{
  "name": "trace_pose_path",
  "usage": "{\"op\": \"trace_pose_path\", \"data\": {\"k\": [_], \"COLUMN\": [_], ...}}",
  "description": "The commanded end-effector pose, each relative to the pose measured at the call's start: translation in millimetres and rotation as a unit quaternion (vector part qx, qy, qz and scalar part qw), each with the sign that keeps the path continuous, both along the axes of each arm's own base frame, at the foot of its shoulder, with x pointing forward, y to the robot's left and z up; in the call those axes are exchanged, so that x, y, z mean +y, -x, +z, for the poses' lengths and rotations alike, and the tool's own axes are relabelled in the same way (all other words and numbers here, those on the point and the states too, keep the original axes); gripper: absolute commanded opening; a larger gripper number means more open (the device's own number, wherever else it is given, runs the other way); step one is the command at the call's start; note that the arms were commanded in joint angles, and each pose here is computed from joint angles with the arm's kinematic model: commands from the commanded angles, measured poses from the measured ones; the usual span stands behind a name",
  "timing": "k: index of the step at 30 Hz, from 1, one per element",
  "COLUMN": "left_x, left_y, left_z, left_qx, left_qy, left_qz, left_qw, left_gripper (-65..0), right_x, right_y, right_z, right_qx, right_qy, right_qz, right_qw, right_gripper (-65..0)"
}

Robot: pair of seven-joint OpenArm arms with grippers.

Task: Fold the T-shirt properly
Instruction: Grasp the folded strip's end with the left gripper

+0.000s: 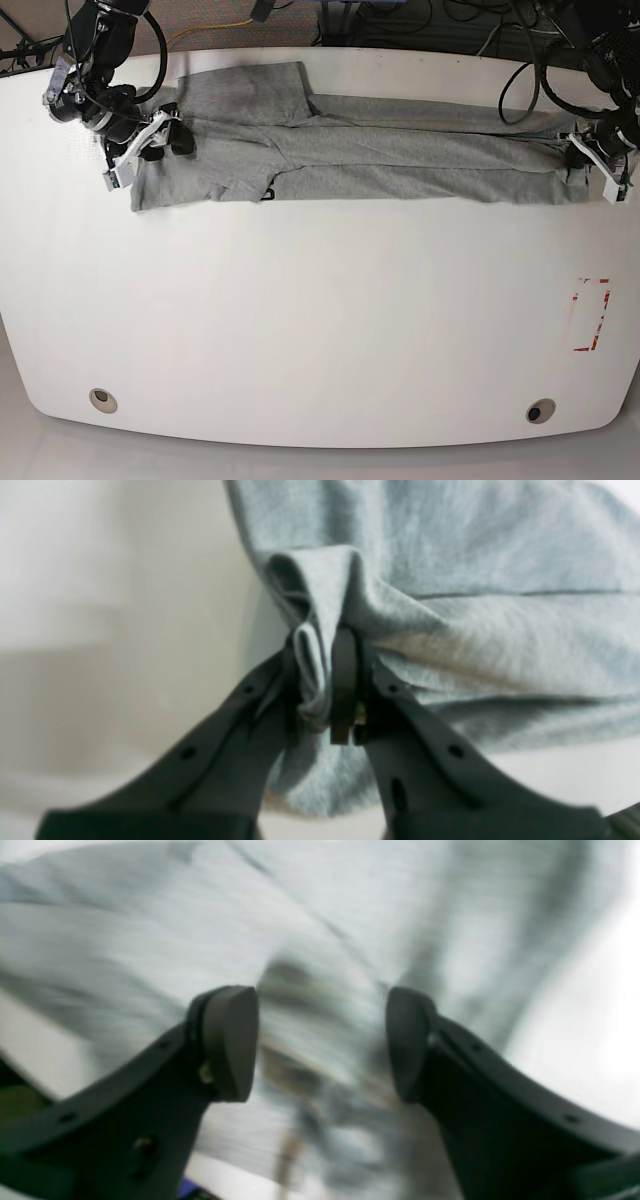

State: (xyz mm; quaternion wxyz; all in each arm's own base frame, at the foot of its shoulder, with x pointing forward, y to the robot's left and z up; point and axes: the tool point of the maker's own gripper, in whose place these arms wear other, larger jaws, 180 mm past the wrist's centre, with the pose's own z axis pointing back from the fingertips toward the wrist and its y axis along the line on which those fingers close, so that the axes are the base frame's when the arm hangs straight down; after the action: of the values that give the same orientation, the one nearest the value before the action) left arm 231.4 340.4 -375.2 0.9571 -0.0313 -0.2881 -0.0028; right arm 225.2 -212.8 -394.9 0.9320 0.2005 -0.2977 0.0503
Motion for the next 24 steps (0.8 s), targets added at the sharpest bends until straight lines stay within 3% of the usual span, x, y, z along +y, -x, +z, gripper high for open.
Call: {"op": "trace_pose_path", "data": {"k": [1,8,13,24], "left_x": [3,-65,-122,-208], "left_y": [-9,-15,-19,-14], "left_z": [38,66,51,31], "left_qx": [-0.045,-0.085,-0.084,-0.07], "left_qy": [-0.051,-0.089,-0.045,0.045], "left_qz": [-0.024,-0.126,-0.182,-0.23], "left_qw": [0.997,0.984,0.979,0.97], "left_gripper": [-64.3,-64.3,-64.2,-64.2], "right_x": [-2,11,34,41], "right_y": [-7,0,3,16], "right_z": [-1,-22,-27,-35], "right_qx": [-0.006,0.024,0.022,0.034], "right_qy": [0.0,-0.017,-0.028,-0.038], "right_qz": [-0.004,0.01,0.039,0.041], "right_qw": [1.0,0.9995,0.9986,0.9978], "right_gripper": [-28.9,-29.3,-29.3,-29.3]}}
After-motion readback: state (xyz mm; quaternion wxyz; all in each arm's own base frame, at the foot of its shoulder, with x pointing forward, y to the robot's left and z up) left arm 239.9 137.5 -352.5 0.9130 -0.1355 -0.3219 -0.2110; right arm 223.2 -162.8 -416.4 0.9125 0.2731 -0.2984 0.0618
